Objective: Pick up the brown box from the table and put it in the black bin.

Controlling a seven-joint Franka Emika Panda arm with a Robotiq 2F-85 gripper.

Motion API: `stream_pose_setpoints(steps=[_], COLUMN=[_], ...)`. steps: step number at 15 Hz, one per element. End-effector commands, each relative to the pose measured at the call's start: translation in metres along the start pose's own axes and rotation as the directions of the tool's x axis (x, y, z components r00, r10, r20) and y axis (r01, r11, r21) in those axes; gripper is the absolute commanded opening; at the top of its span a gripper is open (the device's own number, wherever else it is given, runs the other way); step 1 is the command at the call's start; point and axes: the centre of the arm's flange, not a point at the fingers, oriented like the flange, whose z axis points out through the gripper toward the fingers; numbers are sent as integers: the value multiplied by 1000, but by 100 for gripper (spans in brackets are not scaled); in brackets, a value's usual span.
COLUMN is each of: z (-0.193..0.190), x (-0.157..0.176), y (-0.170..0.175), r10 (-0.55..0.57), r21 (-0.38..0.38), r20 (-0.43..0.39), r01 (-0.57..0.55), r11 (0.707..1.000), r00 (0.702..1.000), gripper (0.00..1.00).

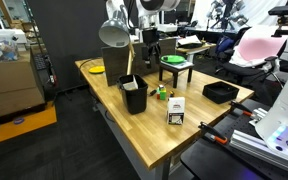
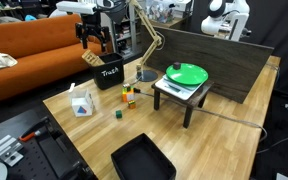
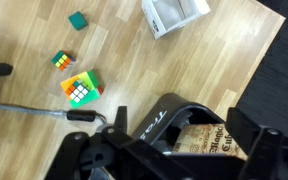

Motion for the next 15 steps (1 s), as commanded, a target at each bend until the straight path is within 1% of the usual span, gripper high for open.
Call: stream_pose_setpoints(steps=[1,7,11,12,15], z=[10,28,39,40,41], x=[-26,-51,-62,-52,-55], y=[8,18,15,17,16], r10=[115,259,314,279,292], r21=[38,77,108,87,94], r20=[4,57,87,104,106], r01=[-115,-263,-323,-288,-302], r11=[993,962,940,954,949], r00=[993,964,945,955,950], gripper=[100,100,100,100,100])
